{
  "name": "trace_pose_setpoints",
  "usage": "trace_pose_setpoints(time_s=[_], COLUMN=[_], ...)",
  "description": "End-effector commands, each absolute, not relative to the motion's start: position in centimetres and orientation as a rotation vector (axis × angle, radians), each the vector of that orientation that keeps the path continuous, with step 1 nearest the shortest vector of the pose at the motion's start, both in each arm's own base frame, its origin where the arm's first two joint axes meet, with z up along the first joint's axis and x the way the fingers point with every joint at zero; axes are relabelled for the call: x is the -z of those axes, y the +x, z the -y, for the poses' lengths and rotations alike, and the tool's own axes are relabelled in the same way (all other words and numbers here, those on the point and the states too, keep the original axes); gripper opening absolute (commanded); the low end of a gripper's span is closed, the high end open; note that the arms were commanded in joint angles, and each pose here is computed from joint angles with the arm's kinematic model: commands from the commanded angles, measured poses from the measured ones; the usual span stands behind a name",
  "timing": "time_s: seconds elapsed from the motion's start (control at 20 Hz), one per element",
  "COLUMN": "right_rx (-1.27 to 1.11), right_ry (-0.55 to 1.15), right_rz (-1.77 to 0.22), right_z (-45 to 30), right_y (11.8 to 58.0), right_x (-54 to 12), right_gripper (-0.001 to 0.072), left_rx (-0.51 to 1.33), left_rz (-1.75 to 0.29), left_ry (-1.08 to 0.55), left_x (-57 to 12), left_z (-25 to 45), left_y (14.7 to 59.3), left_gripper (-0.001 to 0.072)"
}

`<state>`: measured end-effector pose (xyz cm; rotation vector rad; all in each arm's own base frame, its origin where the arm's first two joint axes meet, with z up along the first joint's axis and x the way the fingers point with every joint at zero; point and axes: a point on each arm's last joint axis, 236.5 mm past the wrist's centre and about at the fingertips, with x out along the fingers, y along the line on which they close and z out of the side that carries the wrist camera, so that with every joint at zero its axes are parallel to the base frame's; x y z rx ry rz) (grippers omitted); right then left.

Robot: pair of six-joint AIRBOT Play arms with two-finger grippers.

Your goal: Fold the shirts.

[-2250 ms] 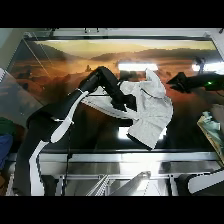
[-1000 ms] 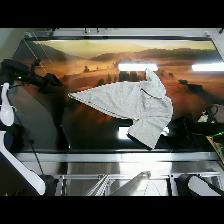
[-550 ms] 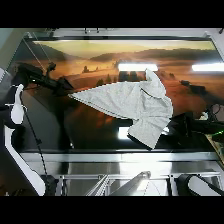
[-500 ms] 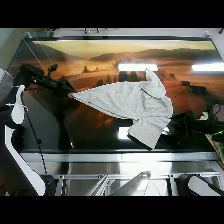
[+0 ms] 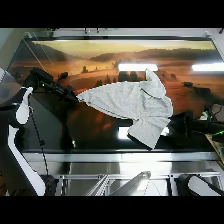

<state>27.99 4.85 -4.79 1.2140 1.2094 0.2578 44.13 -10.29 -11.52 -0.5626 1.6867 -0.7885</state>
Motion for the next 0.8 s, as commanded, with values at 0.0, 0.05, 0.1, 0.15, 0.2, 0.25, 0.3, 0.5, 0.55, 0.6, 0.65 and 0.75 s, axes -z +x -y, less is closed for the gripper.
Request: trace_pose_setpoints(time_s=[0.0, 0.05, 0.1, 0.15, 0.2, 0.25, 0.3, 0.5, 0.55, 0.6, 0.65, 0.75], right_rx=[-0.130, -0.072, -0.033, -0.015, -0.005, -0.008, -0.001, -0.030, -0.037, -0.047, -0.064, -0.121], right_ry=[1.151, 1.125, 1.092, 1.087, 1.096, 1.090, 1.073, 1.013, 0.999, 0.998, 0.996, 1.032], right_rz=[-1.382, -1.420, -1.417, -1.398, -1.373, -1.350, -1.342, -1.346, -1.357, -1.373, -1.381, -1.351], right_z=[-3.8, -3.1, -2.3, -1.9, -1.7, -1.6, -1.6, -4.3, -5.4, -6.7, -8.0, -10.6], right_y=[24.7, 23.9, 23.9, 24.3, 24.9, 25.4, 25.7, 27.4, 27.8, 28.1, 28.3, 29.7], right_x=[7.7, 8.6, 9.3, 9.5, 9.5, 9.5, 9.7, 11.1, 11.9, 12.6, 13.2, 13.7], right_gripper=[0.0435, 0.0435, 0.0435, 0.0436, 0.0446, 0.0446, 0.0446, 0.0445, 0.0445, 0.0445, 0.0445, 0.0444], left_rx=[0.806, 0.799, 0.792, 0.786, 0.782, 0.786, 0.799, 0.824, 0.825, 0.825, 0.825, 0.823], left_rz=[-1.658, -1.640, -1.627, -1.621, -1.619, -1.616, -1.609, -1.609, -1.609, -1.610, -1.612, -1.612], left_ry=[-0.552, -0.550, -0.551, -0.556, -0.561, -0.572, -0.592, -0.613, -0.613, -0.613, -0.614, -0.617], left_x=[9.7, 9.2, 8.8, 8.5, 8.3, 8.0, 7.7, 7.1, 7.1, 7.1, 7.1, 7.1], left_z=[10.3, 10.0, 9.6, 9.1, 8.8, 8.7, 8.7, 9.0, 9.0, 9.0, 9.0, 9.0], left_y=[44.3, 44.6, 44.8, 44.8, 44.8, 44.8, 44.8, 44.7, 44.6, 44.6, 44.6, 44.6], left_gripper=[0.0022, 0.0021, 0.0021, 0.0021, 0.0021, 0.0021, 0.0021, 0.0021, 0.0021, 0.0021, 0.0021, 0.0021])
